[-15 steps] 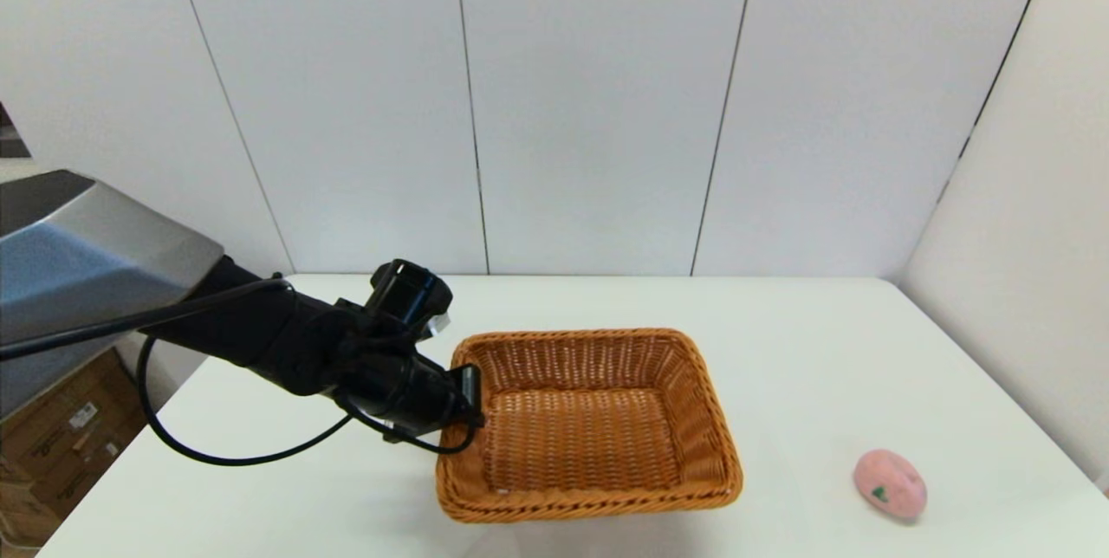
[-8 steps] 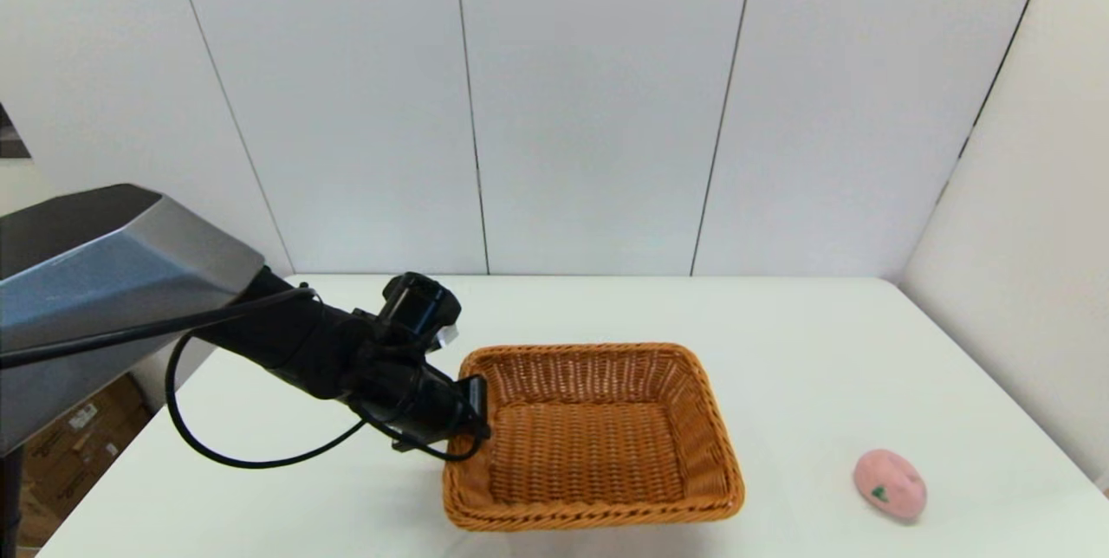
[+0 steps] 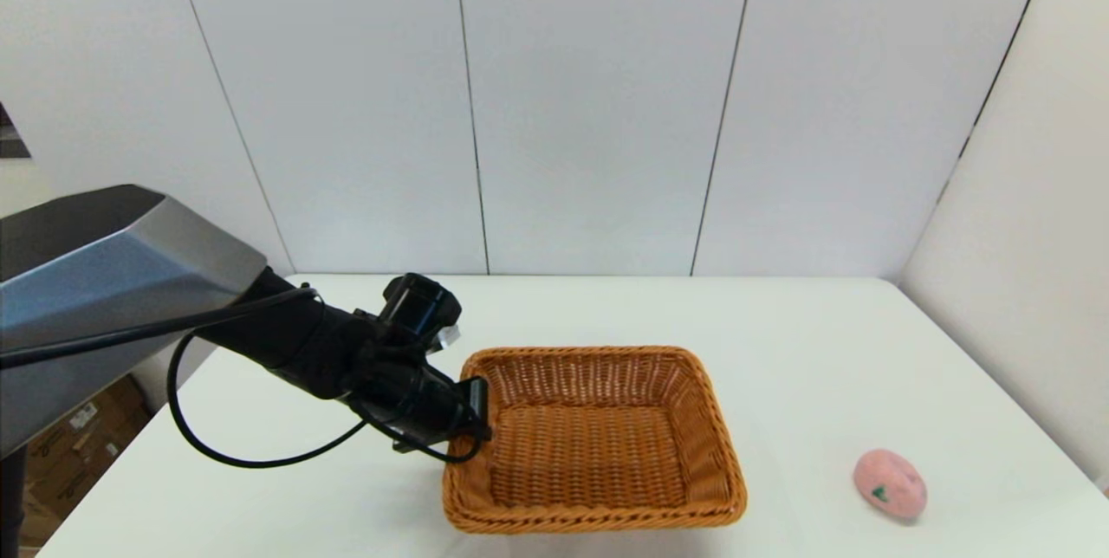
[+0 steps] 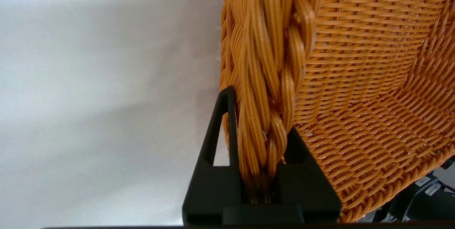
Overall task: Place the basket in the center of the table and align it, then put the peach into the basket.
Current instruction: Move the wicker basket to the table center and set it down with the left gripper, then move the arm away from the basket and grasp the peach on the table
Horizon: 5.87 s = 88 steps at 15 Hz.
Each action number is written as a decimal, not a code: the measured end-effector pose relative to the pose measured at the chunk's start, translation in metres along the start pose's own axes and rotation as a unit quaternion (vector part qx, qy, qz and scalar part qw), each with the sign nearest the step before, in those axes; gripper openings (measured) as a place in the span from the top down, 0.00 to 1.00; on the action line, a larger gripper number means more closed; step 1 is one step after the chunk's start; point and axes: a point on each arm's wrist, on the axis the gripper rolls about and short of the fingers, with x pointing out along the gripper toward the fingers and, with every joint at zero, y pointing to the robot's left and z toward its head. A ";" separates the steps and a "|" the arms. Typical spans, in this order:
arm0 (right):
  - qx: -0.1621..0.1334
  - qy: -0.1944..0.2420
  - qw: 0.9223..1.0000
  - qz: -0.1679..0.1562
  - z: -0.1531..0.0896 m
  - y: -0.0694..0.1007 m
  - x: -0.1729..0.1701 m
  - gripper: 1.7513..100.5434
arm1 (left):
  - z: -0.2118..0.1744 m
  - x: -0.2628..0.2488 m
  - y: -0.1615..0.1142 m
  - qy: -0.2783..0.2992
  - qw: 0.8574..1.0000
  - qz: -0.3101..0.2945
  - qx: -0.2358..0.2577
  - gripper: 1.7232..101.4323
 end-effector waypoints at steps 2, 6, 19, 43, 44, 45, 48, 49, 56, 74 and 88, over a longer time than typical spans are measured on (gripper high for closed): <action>0.000 0.000 1.000 0.000 0.000 0.000 0.000 0.04 | 0.000 0.000 -0.001 -0.001 1.000 -0.001 0.001 0.87; 0.000 0.000 1.000 0.000 0.000 0.000 0.000 0.04 | 0.000 0.000 -0.002 0.000 1.000 -0.002 0.003 0.87; 0.000 0.000 1.000 0.000 0.000 0.000 0.000 0.04 | -0.009 0.003 -0.005 0.015 0.999 -0.001 0.036 0.60; 0.000 0.000 1.000 0.000 0.000 0.000 0.000 0.04 | -0.115 -0.279 -0.030 -0.389 0.902 -0.039 0.184 0.06; 0.000 0.000 1.000 0.000 0.000 0.000 0.000 0.04 | -0.130 -0.289 -0.024 -0.405 0.892 -0.039 0.199 0.06; 0.000 0.000 1.000 0.000 0.000 0.000 0.000 0.03 | -0.145 -0.298 -0.017 -0.418 0.884 -0.035 0.207 0.06; 0.000 0.000 1.000 0.000 0.000 0.000 0.000 0.04 | -0.179 -0.316 0.005 -0.463 0.860 0.013 0.215 0.05; 0.000 0.000 1.000 0.000 0.000 0.000 0.000 0.04 | -0.188 -0.318 0.012 -0.479 0.847 0.042 0.227 0.05; 0.000 0.000 1.000 0.000 0.000 0.000 0.000 0.04 | -0.250 -0.293 0.052 -0.530 0.801 0.165 0.224 0.04; 0.000 0.000 1.000 0.000 0.000 0.000 0.000 0.04 | -0.302 -0.187 0.115 -0.587 0.777 0.155 0.166 0.04; -0.004 0.024 1.000 0.003 0.027 0.000 -0.009 0.04 | -0.303 -0.185 0.117 -0.591 0.776 0.155 0.154 0.04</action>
